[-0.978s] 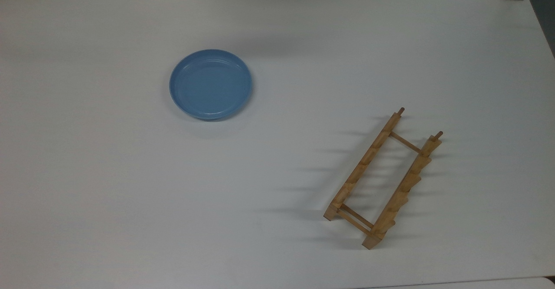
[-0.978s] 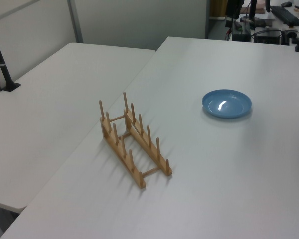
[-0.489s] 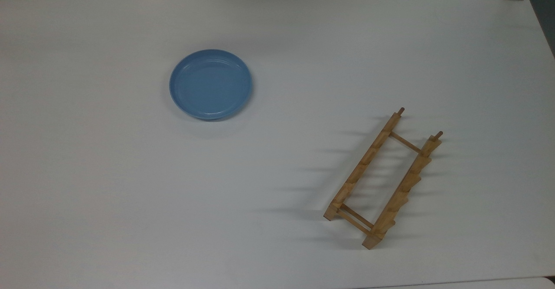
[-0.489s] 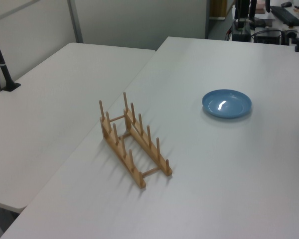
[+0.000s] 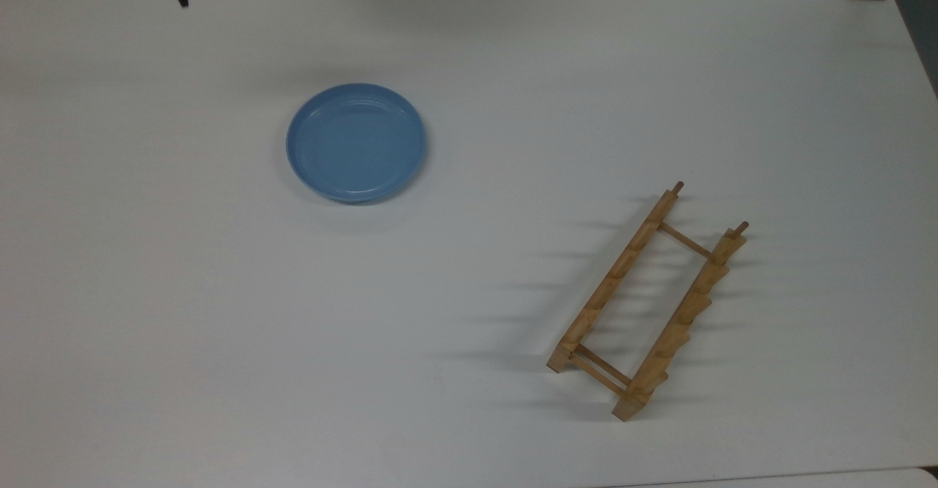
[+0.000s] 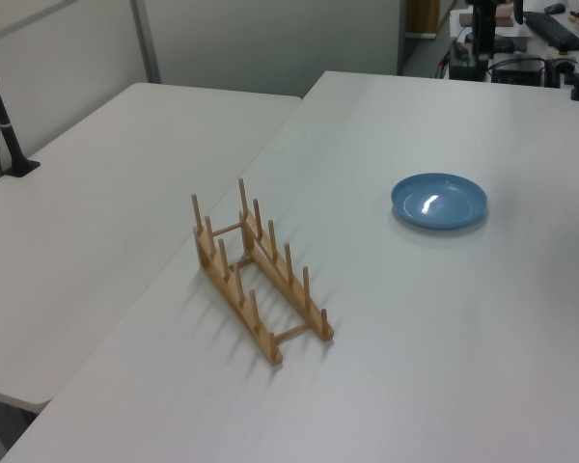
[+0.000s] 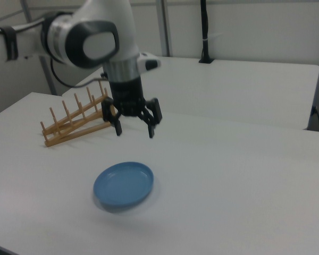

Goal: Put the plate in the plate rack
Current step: 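Lower the open gripper onto the rim of the blue plate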

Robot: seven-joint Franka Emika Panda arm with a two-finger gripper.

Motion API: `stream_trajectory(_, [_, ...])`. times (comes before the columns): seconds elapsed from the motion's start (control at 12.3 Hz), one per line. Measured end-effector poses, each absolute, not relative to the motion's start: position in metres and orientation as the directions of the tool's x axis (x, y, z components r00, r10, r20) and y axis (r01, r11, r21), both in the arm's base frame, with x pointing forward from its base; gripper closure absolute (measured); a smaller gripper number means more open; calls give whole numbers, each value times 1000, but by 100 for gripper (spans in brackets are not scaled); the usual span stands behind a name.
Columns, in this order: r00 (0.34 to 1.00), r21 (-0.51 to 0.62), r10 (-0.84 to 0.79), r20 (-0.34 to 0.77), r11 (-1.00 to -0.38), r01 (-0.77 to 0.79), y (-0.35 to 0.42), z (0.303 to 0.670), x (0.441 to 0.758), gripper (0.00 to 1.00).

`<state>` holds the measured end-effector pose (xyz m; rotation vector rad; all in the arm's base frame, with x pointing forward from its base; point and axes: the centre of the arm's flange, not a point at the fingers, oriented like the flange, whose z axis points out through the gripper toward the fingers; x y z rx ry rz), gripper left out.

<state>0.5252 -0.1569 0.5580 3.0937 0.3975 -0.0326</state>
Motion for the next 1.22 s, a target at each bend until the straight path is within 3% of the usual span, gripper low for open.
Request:
stream_trajectory(0.57, [980,54,198,26,-979,196,-147,421,534,2])
stream_trajectory(1.22, [997,81,78,20,-994,77,-116,327,570,5])
